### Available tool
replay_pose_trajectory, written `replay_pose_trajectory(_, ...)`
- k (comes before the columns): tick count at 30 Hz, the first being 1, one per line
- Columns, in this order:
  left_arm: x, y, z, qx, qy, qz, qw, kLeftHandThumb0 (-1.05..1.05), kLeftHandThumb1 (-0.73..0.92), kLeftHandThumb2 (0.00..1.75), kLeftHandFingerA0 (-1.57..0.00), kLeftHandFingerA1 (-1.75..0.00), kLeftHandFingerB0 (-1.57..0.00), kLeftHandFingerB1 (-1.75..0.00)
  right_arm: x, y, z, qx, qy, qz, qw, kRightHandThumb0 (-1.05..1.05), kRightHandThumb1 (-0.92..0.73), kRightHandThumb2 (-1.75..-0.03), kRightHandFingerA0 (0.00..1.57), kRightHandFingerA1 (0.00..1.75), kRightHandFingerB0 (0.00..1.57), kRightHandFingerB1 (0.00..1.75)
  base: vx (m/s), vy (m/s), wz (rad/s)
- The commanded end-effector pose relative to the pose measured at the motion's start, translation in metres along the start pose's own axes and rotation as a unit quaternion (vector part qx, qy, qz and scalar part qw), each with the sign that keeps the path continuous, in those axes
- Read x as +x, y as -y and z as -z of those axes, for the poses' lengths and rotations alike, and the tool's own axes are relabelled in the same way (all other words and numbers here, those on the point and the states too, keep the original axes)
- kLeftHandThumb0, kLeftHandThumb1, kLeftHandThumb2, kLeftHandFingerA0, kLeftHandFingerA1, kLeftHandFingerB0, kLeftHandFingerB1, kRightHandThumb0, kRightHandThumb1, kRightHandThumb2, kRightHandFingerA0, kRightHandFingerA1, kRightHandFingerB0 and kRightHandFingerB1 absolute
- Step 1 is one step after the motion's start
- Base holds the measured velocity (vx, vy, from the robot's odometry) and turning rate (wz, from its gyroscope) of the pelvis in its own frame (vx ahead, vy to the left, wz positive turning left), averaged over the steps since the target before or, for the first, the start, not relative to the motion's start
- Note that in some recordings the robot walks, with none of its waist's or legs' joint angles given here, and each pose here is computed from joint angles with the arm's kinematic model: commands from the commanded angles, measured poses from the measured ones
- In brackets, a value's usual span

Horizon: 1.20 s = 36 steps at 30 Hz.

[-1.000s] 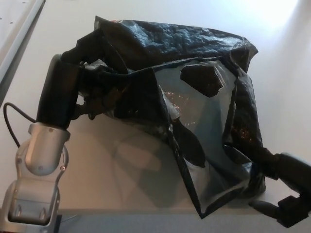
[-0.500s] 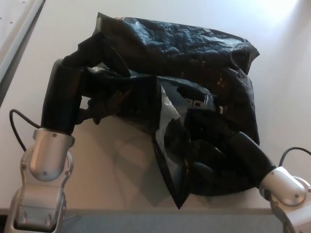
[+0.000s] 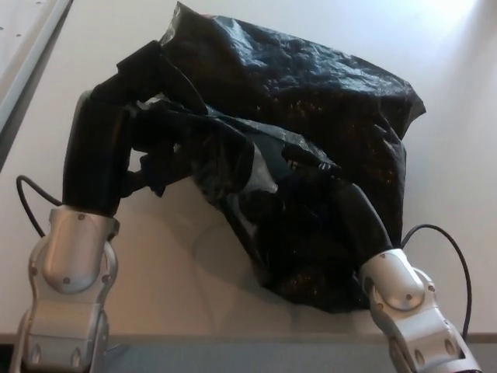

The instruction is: A plastic bag is kept infront of the robot in the middle of the desk and the robot uses both its hands to grab it from the top and lifts it up and then releases it.

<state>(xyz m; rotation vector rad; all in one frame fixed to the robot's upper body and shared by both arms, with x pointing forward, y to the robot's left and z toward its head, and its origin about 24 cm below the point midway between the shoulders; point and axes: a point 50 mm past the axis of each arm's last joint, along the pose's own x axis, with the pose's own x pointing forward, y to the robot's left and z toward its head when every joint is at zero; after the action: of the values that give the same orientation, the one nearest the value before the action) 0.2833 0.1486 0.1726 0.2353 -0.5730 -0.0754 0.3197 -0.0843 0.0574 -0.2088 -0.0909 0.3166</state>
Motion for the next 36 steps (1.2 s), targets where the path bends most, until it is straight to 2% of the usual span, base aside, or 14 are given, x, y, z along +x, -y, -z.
replay_pose_trajectory(1, 0.0, -0.008, -0.007, -0.084, -0.031, -0.017, 0.996, -0.21, 0.63, 0.59, -0.98, -1.75, -0.65, -1.75, 0.005, 0.027, -0.018, 0.062, 0.086, 0.21, 0.972, -0.18, -0.78, -0.63, 0.87, 1.75, 0.66, 1.75, 0.0, 0.0, 0.0)
replay_pose_trajectory(4, 0.004, -0.01, -0.01, -0.078, -0.026, -0.016, 0.996, -0.22, 0.64, 0.59, -0.96, -1.75, -0.63, -1.75, 0.007, 0.042, -0.033, 0.059, 0.121, 0.211, 0.968, -0.2, -0.75, -0.63, 0.83, 1.75, 0.67, 1.75, 0.0, 0.0, 0.0)
replay_pose_trajectory(6, 0.012, -0.014, -0.017, -0.061, -0.02, -0.021, 0.998, -0.23, 0.65, 0.59, -0.97, -1.75, -0.64, -1.75, 0.011, 0.059, -0.059, 0.014, 0.192, 0.225, 0.955, -0.12, -0.7, -0.61, 0.89, 1.75, 0.71, 1.75, 0.0, 0.0, 0.0)
replay_pose_trajectory(8, 0.022, -0.019, -0.026, -0.034, 0.002, -0.034, 0.999, -0.25, 0.63, 0.59, -0.96, -1.75, -0.66, -1.75, 0.015, 0.073, -0.087, 0.005, 0.235, 0.233, 0.944, -0.2, -0.69, -0.6, 0.93, 1.75, 0.69, 1.75, 0.0, 0.0, 0.0)
replay_pose_trajectory(13, 0.054, -0.043, -0.059, 0.018, 0.084, -0.051, 0.995, -0.3, 0.64, 0.59, -0.97, -1.75, -0.69, -1.75, 0.014, 0.111, -0.197, -0.058, 0.384, 0.265, 0.882, -0.29, -0.68, -0.6, 0.92, 1.75, 0.7, 1.75, 0.0, 0.0, 0.0)
replay_pose_trajectory(14, 0.059, -0.046, -0.066, 0.02, 0.096, -0.054, 0.994, -0.31, 0.64, 0.58, -0.96, -1.75, -0.67, -1.75, 0.009, 0.114, -0.215, -0.069, 0.405, 0.27, 0.871, -0.35, -0.49, -0.87, 1.24, 1.44, 1.03, 1.33, 0.0, 0.0, 0.0)
replay_pose_trajectory(15, 0.06, -0.047, -0.067, 0.019, 0.096, -0.055, 0.994, -0.31, 0.64, 0.58, -0.96, -1.75, -0.67, -1.75, 0.008, 0.115, -0.22, -0.072, 0.409, 0.272, 0.868, -0.35, -0.49, -0.87, 1.24, 1.44, 1.03, 1.33, 0.0, 0.0, 0.0)
replay_pose_trajectory(16, 0.065, -0.051, -0.074, 0.034, 0.102, -0.063, 0.992, -0.39, 0.44, 0.84, -1.26, -1.45, -0.99, -1.32, 0.003, 0.118, -0.237, -0.079, 0.438, 0.273, 0.853, -0.29, -0.68, -0.6, 0.94, 1.75, 0.71, 1.75, 0.0, 0.0, 0.0)
replay_pose_trajectory(17, 0.069, -0.055, -0.08, 0.041, 0.11, -0.071, 0.991, -0.32, 0.62, 0.58, -0.92, -1.75, -0.65, -1.75, -0.004, 0.121, -0.254, -0.105, 0.466, 0.283, 0.832, -0.3, -0.68, -0.61, 0.99, 1.75, 0.74, 1.75, 0.0, 0.0, 0.0)
replay_pose_trajectory(19, 0.074, -0.057, -0.086, 0.044, 0.118, -0.074, 0.989, -0.31, 0.63, 0.58, -0.92, -1.75, -0.65, -1.75, -0.011, 0.125, -0.267, -0.125, 0.488, 0.289, 0.814, -0.3, -0.69, -0.61, 0.99, 1.75, 0.73, 1.75, 0.0, 0.0, 0.0)
replay_pose_trajectory(24, 0.091, -0.068, -0.116, 0.046, 0.162, -0.095, 0.981, -0.33, 0.64, 0.57, -0.85, -1.75, -0.64, -1.75, -0.034, 0.139, -0.314, -0.055, 0.549, 0.267, 0.79, -0.3, -0.69, -0.6, 1.03, 1.75, 0.75, 1.75, 0.0, 0.0, 0.0)
replay_pose_trajectory(25, 0.095, -0.069, -0.127, 0.046, 0.177, -0.102, 0.978, -0.38, 0.45, 0.84, -1.19, -1.42, -0.95, -1.3, -0.039, 0.142, -0.323, -0.037, 0.558, 0.27, 0.783, -0.3, -0.69, -0.6, 1.02, 1.75, 0.75, 1.75, 0.0, 0.0, 0.0)
replay_pose_trajectory(26, 0.098, -0.069, -0.137, 0.045, 0.19, -0.107, 0.975, -0.31, 0.64, 0.58, -0.91, -1.75, -0.63, -1.75, -0.042, 0.145, -0.329, -0.047, 0.564, 0.285, 0.774, -0.35, -0.68, -0.6, 1.01, 1.75, 0.75, 1.75, 0.0, 0.0, 0.0)
replay_pose_trajectory(36, 0.106, -0.066, -0.221, 0.029, 0.331, -0.11, 0.937, -0.27, 0.63, 0.58, -0.91, -1.75, -0.61, -1.75, -0.066, 0.157, -0.351, -0.034, 0.598, 0.296, 0.744, -0.31, -0.71, -0.61, 1.03, 1.75, 0.72, 1.75, 0.0, 0.0, 0.0)
